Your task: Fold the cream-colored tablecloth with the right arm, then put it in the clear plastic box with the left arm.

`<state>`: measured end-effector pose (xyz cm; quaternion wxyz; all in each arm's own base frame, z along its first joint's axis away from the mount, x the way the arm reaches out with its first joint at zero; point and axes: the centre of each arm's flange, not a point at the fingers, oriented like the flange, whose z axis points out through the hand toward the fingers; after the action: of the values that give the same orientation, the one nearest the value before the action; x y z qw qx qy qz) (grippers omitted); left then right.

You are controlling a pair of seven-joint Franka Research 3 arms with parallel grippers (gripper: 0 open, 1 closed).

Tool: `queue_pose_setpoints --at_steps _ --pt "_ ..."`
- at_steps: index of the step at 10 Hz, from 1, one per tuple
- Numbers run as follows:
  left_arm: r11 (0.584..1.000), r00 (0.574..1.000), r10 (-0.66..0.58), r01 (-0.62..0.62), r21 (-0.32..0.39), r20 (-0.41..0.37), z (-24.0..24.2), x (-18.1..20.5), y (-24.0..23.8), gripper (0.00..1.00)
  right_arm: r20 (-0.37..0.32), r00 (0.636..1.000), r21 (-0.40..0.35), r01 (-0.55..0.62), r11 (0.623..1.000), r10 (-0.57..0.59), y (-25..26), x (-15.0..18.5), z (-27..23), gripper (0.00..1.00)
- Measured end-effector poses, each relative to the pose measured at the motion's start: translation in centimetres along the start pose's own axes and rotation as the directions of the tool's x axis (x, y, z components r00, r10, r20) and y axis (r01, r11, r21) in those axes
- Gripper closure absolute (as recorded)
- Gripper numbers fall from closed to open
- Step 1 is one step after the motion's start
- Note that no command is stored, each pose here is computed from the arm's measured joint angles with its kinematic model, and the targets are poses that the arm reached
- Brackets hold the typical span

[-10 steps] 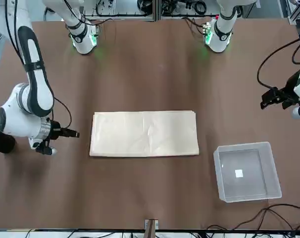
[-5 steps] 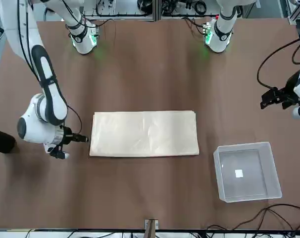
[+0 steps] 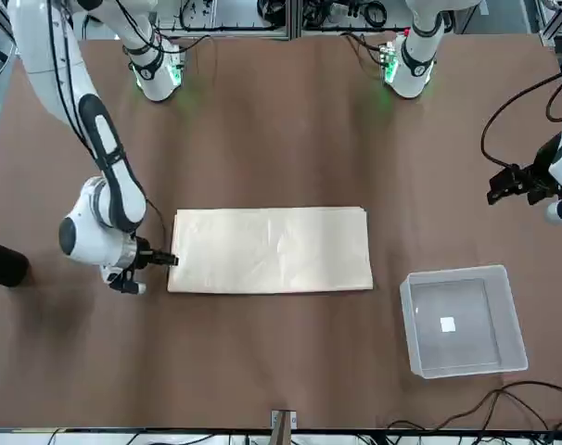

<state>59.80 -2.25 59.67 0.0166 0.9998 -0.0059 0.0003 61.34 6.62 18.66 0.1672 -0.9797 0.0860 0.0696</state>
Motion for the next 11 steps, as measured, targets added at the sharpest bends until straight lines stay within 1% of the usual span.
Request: queue_pose_setpoints --at_steps 2,5,8,11 --pt "1.000 1.000 0.000 0.000 0.000 0.000 0.0 0.0 0.0 0.00 0.014 1.000 0.000 0.001 1.000 -0.001 -0.1 -0.4 0.6 0.02" --pt "1.000 1.000 0.005 -0.005 0.000 0.000 0.0 0.0 0.3 0.00 0.032 0.999 -0.001 0.006 1.000 -0.006 -0.4 -1.2 1.5 0.02" --pt "1.000 1.000 0.011 -0.011 0.000 0.000 0.0 0.0 0.6 0.00 0.038 0.999 0.004 0.001 1.000 -0.002 -1.4 -1.4 1.8 0.02" --pt "1.000 1.000 0.011 -0.011 0.000 0.001 0.0 0.0 0.6 0.00 0.025 1.000 0.007 0.002 1.000 -0.003 -1.8 -1.5 2.0 0.02"
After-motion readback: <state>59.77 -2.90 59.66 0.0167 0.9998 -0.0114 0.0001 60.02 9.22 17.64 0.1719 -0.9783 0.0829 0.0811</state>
